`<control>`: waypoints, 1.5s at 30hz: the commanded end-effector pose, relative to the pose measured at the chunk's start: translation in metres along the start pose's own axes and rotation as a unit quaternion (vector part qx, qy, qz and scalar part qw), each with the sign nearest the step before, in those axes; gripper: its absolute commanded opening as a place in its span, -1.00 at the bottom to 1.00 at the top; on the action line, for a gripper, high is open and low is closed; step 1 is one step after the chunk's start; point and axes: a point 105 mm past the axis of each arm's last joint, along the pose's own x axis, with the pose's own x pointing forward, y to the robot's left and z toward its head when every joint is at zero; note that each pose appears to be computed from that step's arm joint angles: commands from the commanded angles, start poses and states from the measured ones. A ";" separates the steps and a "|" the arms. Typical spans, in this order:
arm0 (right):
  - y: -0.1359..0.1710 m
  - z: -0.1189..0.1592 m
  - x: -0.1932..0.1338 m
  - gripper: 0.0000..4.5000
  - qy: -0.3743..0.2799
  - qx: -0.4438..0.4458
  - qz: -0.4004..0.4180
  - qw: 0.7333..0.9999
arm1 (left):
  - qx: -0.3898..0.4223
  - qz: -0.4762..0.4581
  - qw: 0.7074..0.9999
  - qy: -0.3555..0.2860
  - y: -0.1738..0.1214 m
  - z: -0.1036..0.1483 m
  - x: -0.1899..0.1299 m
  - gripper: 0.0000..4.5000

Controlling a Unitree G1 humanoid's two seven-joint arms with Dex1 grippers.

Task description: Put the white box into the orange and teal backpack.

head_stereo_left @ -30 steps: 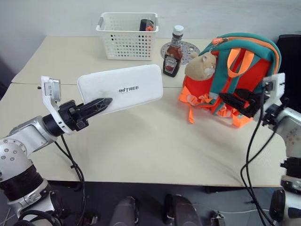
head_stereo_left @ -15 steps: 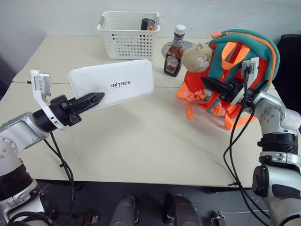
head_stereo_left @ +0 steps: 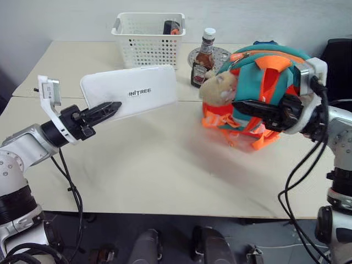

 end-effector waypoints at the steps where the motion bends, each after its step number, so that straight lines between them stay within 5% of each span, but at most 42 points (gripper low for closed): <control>1: 0.050 0.018 0.004 -0.99 0.009 -0.028 0.096 0.995 | 0.040 -0.032 0.999 -0.004 -0.013 0.010 0.006 -0.38; 6: 0.077 0.015 0.005 -0.99 0.032 -0.001 0.146 0.989 | 0.062 -0.091 0.994 0.020 -0.033 0.009 0.012 -0.38; 11: 0.062 -0.011 0.010 -0.99 0.060 0.017 0.095 0.993 | 0.088 -0.137 0.986 0.036 -0.050 0.012 0.007 -0.38; 18: 0.049 -0.031 0.011 -0.99 0.062 0.037 0.059 0.996 | 0.141 -0.123 0.982 0.039 -0.059 0.036 -0.019 -0.38; 25: 0.055 -0.039 0.004 -0.99 0.071 0.053 0.071 0.993 | 0.171 -0.103 0.976 0.090 -0.071 0.023 -0.041 -0.38; 45: 0.051 -0.050 0.005 -0.99 0.082 0.060 0.081 0.992 | 0.197 -0.108 0.971 0.084 -0.082 0.026 -0.055 -0.38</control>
